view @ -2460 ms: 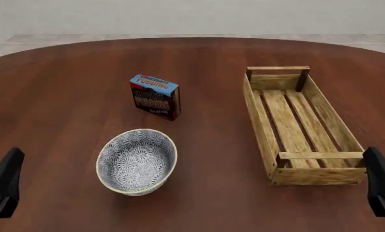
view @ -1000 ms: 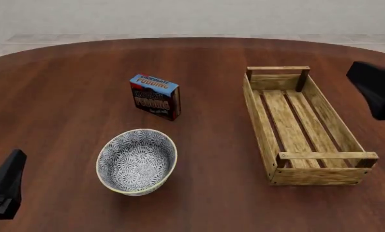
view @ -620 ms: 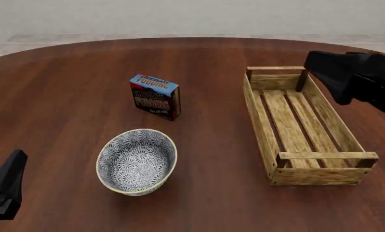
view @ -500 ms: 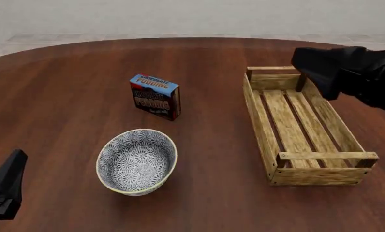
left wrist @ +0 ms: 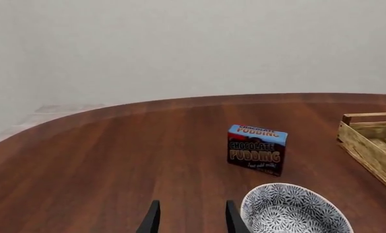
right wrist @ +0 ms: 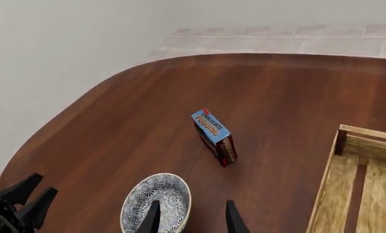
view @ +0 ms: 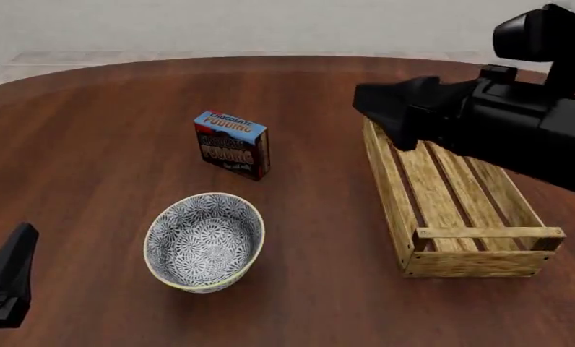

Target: Pick up the bowl on the left and put it in the tray.

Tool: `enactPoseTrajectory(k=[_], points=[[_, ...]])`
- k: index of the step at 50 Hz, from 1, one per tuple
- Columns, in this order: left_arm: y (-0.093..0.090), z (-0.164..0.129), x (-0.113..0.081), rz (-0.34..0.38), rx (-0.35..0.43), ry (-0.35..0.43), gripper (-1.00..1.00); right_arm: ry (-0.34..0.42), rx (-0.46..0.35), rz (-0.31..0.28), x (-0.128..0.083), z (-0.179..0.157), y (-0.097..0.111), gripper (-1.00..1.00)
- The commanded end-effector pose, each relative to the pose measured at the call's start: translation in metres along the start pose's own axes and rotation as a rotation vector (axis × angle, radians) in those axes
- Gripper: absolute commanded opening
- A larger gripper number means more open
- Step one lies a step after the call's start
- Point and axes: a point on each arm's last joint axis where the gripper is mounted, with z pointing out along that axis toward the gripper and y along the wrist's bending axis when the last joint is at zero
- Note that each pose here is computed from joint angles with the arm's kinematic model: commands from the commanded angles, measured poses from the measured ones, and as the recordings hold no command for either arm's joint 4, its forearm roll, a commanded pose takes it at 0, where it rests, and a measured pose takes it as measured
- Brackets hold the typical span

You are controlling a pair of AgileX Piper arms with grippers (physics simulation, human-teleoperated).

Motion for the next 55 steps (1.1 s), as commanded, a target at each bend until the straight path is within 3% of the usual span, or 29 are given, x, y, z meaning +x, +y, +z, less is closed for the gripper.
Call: enactPoseTrajectory(k=[1,18,29,55], points=[[0.0,0.0,0.0,0.006,-0.004,0.002,1.0,0.048,-0.034,0.007,0.01,0.023,0.008,1.0],[0.0,0.0,0.001,0.009,-0.004,0.008,1.0,0.086,-0.036,-0.007,0.011,0.047,0.013,1.0],[0.0,0.0,0.001,0.003,-0.008,0.011,1.0,0.103,-0.037,-0.061,0.012,0.066,0.014,1.0],[0.0,0.0,0.001,0.002,-0.005,0.014,1.0,0.173,-0.02,-0.028,0.04,0.109,0.01,1.0]])
